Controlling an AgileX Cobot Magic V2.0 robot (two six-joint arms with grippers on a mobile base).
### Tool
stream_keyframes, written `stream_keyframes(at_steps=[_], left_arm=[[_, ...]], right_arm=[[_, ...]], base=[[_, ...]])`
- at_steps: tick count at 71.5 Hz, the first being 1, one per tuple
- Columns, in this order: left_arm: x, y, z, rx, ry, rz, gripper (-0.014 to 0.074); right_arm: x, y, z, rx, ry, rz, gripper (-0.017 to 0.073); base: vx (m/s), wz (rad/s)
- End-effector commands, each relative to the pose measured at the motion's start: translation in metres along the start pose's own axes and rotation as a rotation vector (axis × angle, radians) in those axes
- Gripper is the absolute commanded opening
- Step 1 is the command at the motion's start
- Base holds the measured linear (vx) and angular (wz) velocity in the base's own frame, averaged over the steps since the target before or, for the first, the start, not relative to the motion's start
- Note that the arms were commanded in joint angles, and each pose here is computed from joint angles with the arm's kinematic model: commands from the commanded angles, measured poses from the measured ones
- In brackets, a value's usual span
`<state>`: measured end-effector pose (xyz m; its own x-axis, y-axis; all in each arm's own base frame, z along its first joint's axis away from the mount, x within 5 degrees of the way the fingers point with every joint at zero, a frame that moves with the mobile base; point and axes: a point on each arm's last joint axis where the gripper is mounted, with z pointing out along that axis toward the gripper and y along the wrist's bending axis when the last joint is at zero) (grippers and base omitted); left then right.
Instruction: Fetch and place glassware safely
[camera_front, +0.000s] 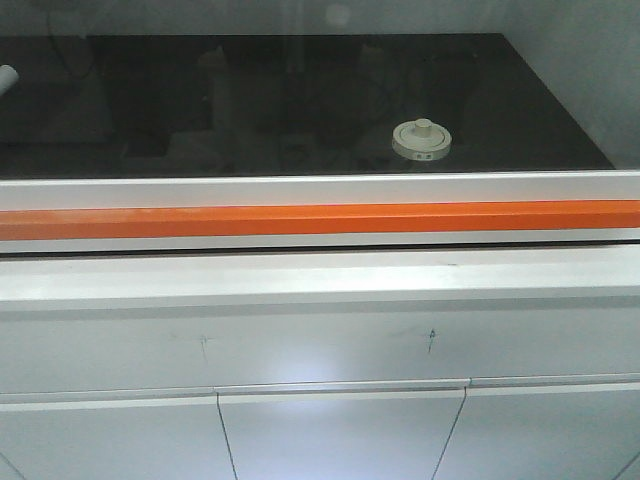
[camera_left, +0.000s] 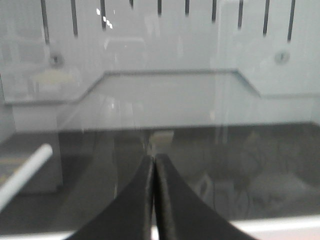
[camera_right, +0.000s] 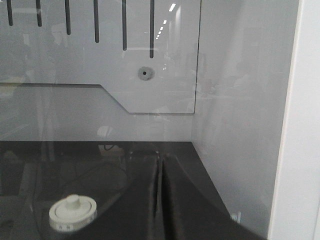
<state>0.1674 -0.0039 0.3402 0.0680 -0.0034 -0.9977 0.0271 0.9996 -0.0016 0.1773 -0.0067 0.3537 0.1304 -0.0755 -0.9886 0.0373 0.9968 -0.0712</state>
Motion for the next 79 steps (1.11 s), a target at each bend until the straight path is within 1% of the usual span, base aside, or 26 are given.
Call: stream_keyframes(at_steps=[1,7,15,21,28,33,47,63,79], left_arm=[[0.002,-0.001,-0.006,0.011,-0.102,-0.016,-0.0007],[0.022,-0.002,-0.011,0.013,-0.090,-0.038,-0.0007],[0.043,-0.002,-0.017,0.018,-0.102,-0.068,-0.0007],[0.059,-0.002,-0.022,0.019,-0.087,-0.071,-0.0007],[0.070,-0.002,-0.026,0.019,-0.070,-0.070,-0.0007],[0.073,-0.002,-0.027,0.019,-0.064,-0.068,-0.0007],[0.073,-0.002,-0.027,0.018,-0.063,-0.060,-0.0007],[0.073,-0.002,-0.027,0.018,-0.063,-0.060,-0.0007],[0.073,-0.002,-0.027,0.018,-0.063,-0.060,-0.0007]], right_arm=[[0.007,0.005,-0.007,-0.030,-0.117,-0.068,-0.0003],[0.034,0.014,-0.018,-0.087,-0.096,-0.097,-0.0003],[0.064,0.023,-0.029,-0.148,-0.045,-0.086,-0.0003],[0.080,0.025,-0.035,-0.156,0.002,-0.082,-0.0003],[0.091,0.025,-0.036,-0.160,0.042,-0.067,-0.0003],[0.097,0.026,-0.033,-0.163,0.068,-0.064,-0.0003],[0.108,0.029,-0.017,-0.177,0.047,-0.032,-0.0003],[0.133,0.034,0.002,-0.197,0.068,-0.003,-0.0003],[0.154,0.036,0.013,-0.195,0.067,0.030,-0.0003]], base=[[0.00,0.00],[0.00,0.00],[0.00,0.00],[0.00,0.00],[0.00,0.00],[0.00,0.00],[0.00,0.00],[0.00,0.00],[0.00,0.00]])
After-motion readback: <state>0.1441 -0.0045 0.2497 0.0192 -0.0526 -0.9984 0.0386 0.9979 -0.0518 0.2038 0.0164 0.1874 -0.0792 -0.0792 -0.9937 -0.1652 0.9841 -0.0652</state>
